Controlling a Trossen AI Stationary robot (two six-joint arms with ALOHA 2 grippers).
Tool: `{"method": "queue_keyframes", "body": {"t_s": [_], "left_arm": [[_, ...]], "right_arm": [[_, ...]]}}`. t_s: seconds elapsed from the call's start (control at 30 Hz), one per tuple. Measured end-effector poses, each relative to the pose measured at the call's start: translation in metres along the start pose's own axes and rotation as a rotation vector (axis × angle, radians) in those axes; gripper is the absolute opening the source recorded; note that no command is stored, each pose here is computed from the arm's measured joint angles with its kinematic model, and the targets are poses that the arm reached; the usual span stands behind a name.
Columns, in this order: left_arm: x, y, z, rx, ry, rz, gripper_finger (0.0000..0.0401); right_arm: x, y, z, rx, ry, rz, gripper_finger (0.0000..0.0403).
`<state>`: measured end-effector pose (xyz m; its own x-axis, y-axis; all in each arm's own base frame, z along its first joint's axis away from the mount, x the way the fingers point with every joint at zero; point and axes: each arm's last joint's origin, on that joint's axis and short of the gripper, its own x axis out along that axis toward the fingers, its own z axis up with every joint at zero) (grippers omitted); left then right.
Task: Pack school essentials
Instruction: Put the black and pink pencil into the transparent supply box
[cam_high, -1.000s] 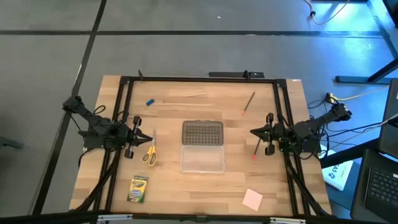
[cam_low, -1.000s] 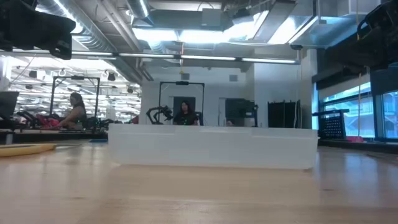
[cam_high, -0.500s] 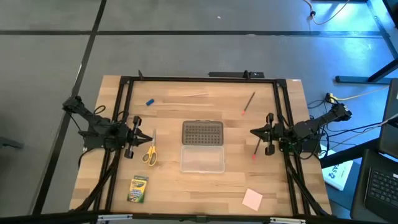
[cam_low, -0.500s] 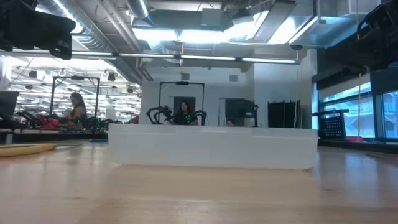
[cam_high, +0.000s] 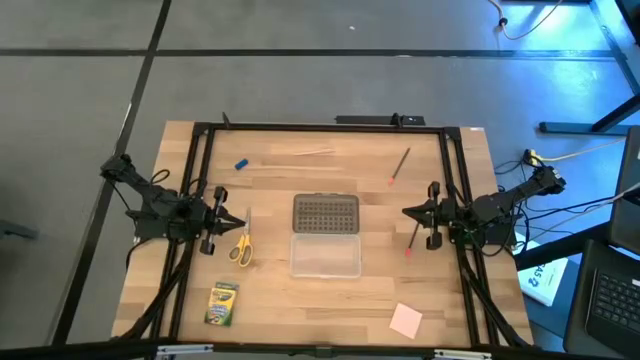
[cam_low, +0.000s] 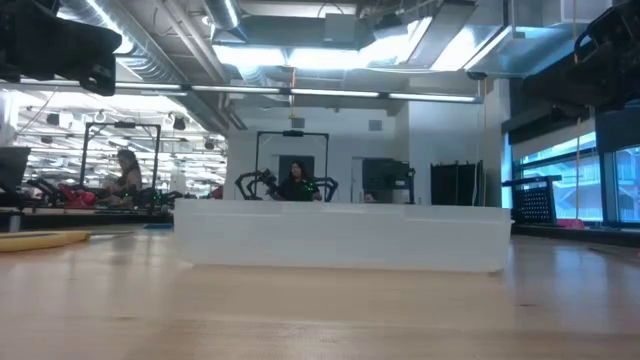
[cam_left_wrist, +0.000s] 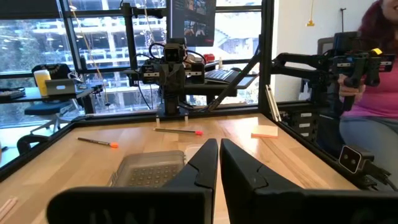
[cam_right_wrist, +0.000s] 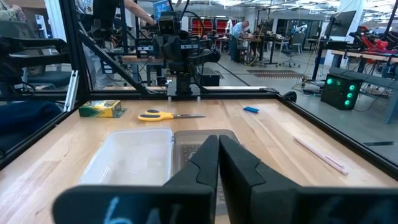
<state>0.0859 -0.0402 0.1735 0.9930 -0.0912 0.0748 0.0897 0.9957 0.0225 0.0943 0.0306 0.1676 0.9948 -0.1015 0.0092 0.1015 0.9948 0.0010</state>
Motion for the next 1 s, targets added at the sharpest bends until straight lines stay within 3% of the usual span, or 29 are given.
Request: {"method": "queue_keyframes", "body": {"t_s": [0.3,0.5,0.63,0.8,1.0], "left_arm": [[0.000,0.000,0.000,0.000,0.000,0.000,0.0014],[0.000,0.000,0.000,0.000,0.000,0.000,0.0014],[0.000,0.000,0.000,0.000,0.000,0.000,0.0014],[0.000,0.000,0.000,0.000,0.000,0.000,0.0014],[0.000,0.000,0.000,0.000,0.000,0.000,0.0014]], "right_arm": [[-0.001,0.002,0.012,-0.024,-0.113,0.075,0.0007],[-0.002,0.001,0.023,-0.065,-0.165,0.068,0.0004],[-0.002,0.000,0.045,-0.115,-0.177,0.040,0.0003],[0.002,0.000,0.081,-0.196,-0.053,-0.032,0.0002],[0.011,0.006,0.119,-0.233,0.208,-0.020,0.0002]]}}
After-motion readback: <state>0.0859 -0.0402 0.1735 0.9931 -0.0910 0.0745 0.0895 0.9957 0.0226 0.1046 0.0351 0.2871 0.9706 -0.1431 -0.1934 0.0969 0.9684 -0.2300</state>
